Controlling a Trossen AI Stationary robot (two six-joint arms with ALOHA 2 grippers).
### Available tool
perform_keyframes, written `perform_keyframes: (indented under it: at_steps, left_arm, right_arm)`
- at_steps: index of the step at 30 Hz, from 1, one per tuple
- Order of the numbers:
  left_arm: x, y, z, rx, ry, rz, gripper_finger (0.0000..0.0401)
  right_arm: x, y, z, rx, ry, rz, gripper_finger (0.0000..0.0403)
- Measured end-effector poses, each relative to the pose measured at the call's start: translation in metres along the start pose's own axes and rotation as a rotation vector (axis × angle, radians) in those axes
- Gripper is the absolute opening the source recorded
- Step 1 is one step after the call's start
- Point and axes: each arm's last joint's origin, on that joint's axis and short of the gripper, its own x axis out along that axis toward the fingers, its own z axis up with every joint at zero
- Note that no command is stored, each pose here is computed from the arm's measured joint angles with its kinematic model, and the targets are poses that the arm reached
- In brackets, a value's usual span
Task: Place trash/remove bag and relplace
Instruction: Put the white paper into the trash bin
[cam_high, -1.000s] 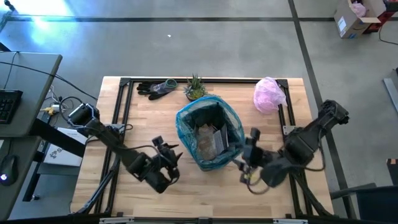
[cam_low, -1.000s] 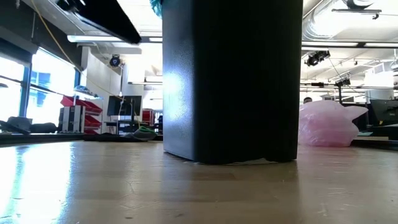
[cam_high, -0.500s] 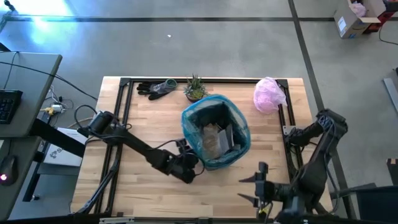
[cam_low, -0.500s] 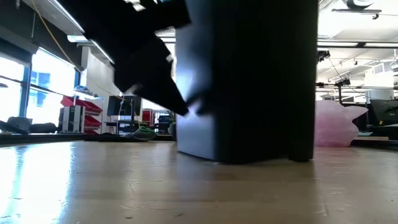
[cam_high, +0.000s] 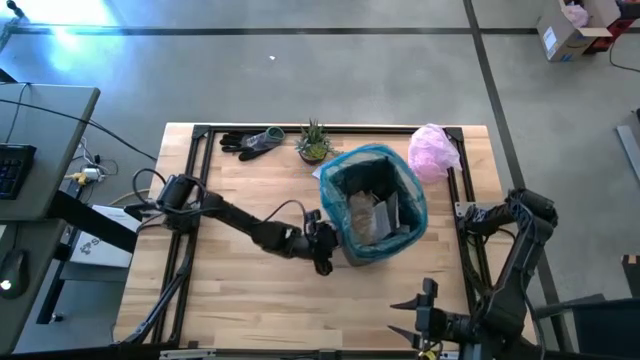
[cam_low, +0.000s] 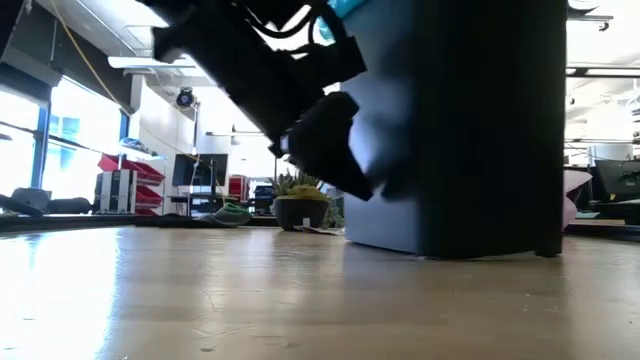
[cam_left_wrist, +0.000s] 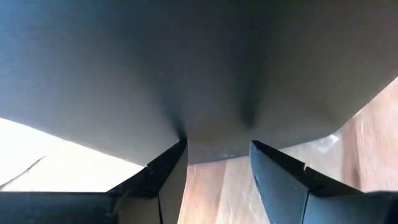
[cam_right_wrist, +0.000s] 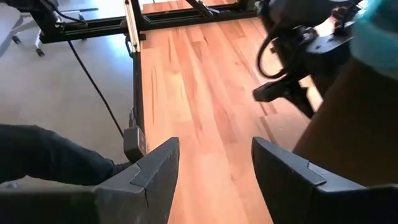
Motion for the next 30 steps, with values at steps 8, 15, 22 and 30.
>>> perform_keyframes:
  at_steps: [8, 15, 22, 30]
  left_arm:
    - [0.016, 0.026, 0.013, -0.069, -0.061, -0.060, 0.0159]
    - [0.020, 0.041, 0.011, -0.029, 0.016, -0.149, 0.0159]
    - [-0.025, 0.048, 0.013, 0.150, 0.135, -0.007, 0.0159]
    - [-0.075, 0.082, 0.015, 0.085, 0.007, 0.090, 0.0158]
  right_arm:
    - [0.005, 0.006, -0.010, 0.026, -0.011, -0.021, 0.0187]
    - [0.011, 0.005, -0.008, 0.029, -0.015, -0.041, 0.0187]
    - [0.011, 0.005, -0.008, 0.028, -0.012, -0.040, 0.0187]
    - [0.011, 0.002, -0.010, -0.002, -0.008, -0.062, 0.0187]
